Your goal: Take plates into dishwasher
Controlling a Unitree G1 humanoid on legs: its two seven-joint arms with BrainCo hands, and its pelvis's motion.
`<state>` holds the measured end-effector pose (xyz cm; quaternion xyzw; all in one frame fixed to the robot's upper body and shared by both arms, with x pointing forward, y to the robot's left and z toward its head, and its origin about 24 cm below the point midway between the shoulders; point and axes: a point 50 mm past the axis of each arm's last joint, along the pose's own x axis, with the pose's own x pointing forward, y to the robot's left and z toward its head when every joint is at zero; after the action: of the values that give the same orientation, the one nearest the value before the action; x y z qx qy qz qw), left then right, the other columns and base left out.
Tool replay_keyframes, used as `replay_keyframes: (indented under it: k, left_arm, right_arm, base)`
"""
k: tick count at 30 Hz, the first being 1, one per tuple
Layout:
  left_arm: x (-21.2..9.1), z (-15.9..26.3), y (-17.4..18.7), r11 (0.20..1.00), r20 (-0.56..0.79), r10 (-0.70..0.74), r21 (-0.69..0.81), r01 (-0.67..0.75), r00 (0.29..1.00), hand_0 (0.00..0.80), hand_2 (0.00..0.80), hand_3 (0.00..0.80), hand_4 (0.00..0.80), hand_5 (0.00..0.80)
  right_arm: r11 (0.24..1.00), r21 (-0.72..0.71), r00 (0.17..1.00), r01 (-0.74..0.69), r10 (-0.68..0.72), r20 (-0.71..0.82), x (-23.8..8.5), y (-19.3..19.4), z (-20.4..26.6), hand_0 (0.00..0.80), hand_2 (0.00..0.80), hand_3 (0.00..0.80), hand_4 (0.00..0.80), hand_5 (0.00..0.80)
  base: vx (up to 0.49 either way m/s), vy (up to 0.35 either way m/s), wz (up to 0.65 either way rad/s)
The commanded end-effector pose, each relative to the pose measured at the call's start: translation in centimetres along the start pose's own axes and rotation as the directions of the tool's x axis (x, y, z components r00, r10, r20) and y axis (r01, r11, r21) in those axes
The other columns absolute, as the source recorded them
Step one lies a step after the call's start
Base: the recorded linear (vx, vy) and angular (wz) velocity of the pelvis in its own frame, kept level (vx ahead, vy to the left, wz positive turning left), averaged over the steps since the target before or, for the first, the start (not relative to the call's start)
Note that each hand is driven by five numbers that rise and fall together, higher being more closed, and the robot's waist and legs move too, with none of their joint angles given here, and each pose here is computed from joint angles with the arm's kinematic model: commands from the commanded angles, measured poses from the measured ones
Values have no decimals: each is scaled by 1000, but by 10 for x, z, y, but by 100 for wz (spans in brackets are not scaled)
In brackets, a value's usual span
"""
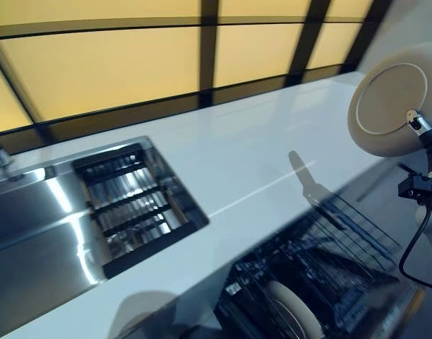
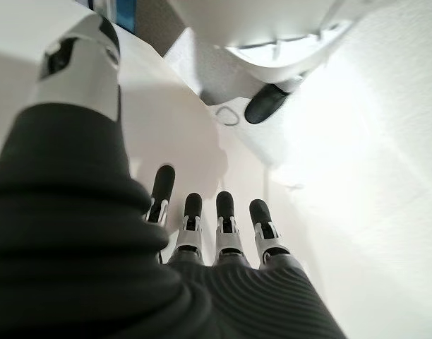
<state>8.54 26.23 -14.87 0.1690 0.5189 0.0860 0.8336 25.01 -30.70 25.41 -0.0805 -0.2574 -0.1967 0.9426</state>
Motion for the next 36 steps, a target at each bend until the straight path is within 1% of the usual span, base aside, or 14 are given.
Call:
replay_keyframes:
  k: [1,6,8,13,17,20,24,26,29,31,32,33,34,36]
  left_arm:
    - [6,28,30,993,94,111,-40,-108,989,0,0,0,0,0]
    - [7,34,25,994,114,104,-44,-100,988,0,0,0,0,0]
    - [7,37,16,996,132,85,-39,-81,988,0,0,0,0,0]
    - [6,38,7,997,147,66,-42,-60,987,0,0,0,0,0]
    - [6,38,5,997,144,58,-67,-49,988,0,0,0,0,0]
    - [7,39,5,996,142,53,-77,-43,988,0,0,0,0,0]
    - [7,44,6,997,151,47,-68,-37,987,0,0,0,0,0]
    - [8,50,7,998,162,45,-58,-36,986,0,0,0,0,0]
    - [9,54,9,998,174,44,-50,-36,984,0,0,0,0,0]
    - [9,60,11,998,191,45,-39,-39,981,0,0,0,0,0]
    - [10,62,12,999,195,46,-35,-40,980,0,0,0,0,0]
    - [10,65,14,999,204,50,-29,-45,978,0,0,0,0,0]
    - [10,66,15,999,208,52,-27,-47,977,0,0,0,0,0]
    - [10,70,19,998,221,58,-22,-55,974,0,0,0,0,0]
  right_arm:
    - [999,42,988,-4,-3,154,-4,-7,25,800,800,800,800,800]
    - [999,37,990,-4,-1,139,-6,-11,23,800,800,800,800,800]
    - [1000,14,991,-7,5,131,-6,-9,21,800,800,800,800,800]
    - [998,-44,992,-44,49,119,-2,-2,18,800,800,800,800,800]
    - [981,-120,981,-151,164,102,-2,11,13,800,800,800,800,800]
    - [947,-204,961,-249,268,72,-4,21,7,800,800,800,800,800]
    - [870,-301,915,-391,403,-24,-9,32,-5,800,800,800,800,800]
    - [804,-367,877,-468,474,-80,-12,38,-11,800,800,800,800,800]
    - [727,-445,843,-523,517,-147,-14,41,-18,800,800,800,800,800]
    - [608,-547,801,-576,552,-230,-15,42,-25,800,800,800,800,800]
    - [565,-577,789,-590,556,-261,-15,41,-28,800,800,800,800,800]
    - [489,-630,771,-603,560,-302,-16,39,-31,800,800,800,800,800]
    - [477,-643,771,-600,558,-305,-16,38,-32,800,800,800,800,800]
    - [396,-698,761,-597,555,-336,-15,36,-34,800,800,800,800,800]
  base:
    - [-135,-395,-93]
    - [-95,-259,-48]
    - [-131,-289,-32]
    - [-99,-167,4]
    - [-42,-17,-10]
    - [-46,47,-27]
    - [-52,41,-9]
    - [-55,14,-6]
    - [-42,-8,1]
    - [-59,-39,3]
    - [-71,-59,1]
    - [-61,-54,1]
    - [-71,-60,1]
    - [-63,-46,2]
